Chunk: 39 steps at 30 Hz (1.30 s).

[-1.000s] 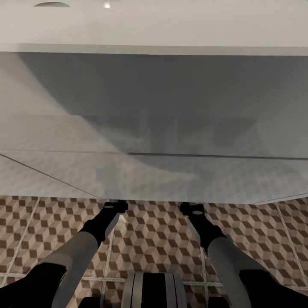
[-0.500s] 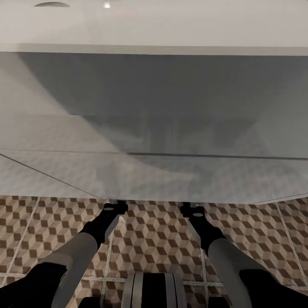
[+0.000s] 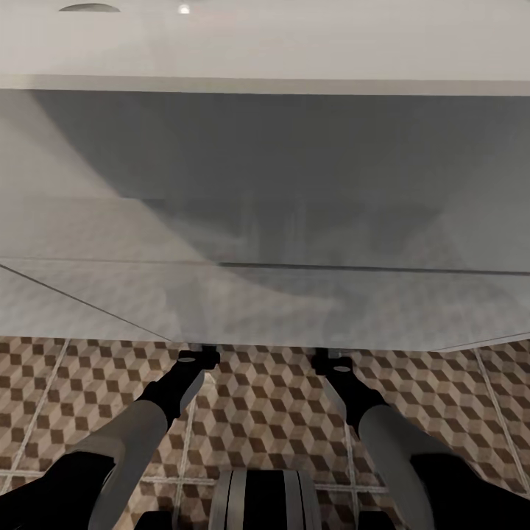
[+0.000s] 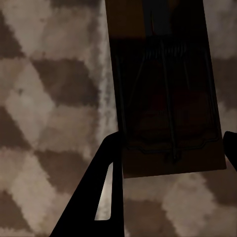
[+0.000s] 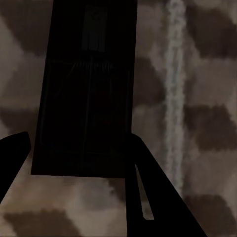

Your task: Take the four mousetraps from the cabinet in the bathroom and place them on the bathroom floor. Make sure all four end up on the same floor surface, and ensure that at least two of them are either under or directly next to the same bathroom sink.

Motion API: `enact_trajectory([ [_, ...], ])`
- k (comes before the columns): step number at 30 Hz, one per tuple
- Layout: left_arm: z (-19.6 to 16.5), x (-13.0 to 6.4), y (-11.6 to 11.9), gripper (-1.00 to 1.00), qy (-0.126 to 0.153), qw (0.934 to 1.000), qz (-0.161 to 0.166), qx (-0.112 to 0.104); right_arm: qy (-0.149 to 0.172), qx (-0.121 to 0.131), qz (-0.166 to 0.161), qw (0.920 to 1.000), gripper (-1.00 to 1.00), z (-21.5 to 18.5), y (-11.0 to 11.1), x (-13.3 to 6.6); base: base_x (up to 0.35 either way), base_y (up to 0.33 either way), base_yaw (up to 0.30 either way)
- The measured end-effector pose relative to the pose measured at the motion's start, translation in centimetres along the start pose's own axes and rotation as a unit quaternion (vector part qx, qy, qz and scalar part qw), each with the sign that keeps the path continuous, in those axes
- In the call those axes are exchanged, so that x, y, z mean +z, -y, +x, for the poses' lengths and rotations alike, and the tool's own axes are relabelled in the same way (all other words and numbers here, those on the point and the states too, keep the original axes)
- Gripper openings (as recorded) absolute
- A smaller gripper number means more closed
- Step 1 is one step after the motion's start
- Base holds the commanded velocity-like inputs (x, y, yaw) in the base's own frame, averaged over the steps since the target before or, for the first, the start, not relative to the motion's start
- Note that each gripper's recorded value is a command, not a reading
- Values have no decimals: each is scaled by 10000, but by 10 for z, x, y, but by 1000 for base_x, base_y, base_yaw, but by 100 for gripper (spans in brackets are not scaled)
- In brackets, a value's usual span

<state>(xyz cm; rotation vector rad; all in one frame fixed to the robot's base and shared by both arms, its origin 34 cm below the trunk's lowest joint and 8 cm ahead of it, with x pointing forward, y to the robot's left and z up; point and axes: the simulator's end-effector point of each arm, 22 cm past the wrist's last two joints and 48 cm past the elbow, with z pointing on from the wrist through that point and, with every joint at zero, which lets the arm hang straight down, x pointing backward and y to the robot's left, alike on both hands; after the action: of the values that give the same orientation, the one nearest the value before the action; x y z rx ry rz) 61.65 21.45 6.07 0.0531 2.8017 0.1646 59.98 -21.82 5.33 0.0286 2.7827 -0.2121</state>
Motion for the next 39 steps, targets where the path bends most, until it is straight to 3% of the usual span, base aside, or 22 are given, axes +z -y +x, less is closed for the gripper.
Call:
enact_trajectory([
  [18, 2, 0, -3, -100, -41, 10000, -16, 1, 49, 49, 0, 10000, -100, -9, 0, 1, 0, 0, 0],
  [27, 3, 0, -1, -100, -83, 9997, 33, -219, 38, 48, -11, 10000, -100, -7, -1, 1, 0, 0, 0],
  [39, 7, 2, -8, -100, -145, 9996, -5, -255, -57, 22, -7, 10000, -100, -5, 0, 2, 0, 0, 0],
])
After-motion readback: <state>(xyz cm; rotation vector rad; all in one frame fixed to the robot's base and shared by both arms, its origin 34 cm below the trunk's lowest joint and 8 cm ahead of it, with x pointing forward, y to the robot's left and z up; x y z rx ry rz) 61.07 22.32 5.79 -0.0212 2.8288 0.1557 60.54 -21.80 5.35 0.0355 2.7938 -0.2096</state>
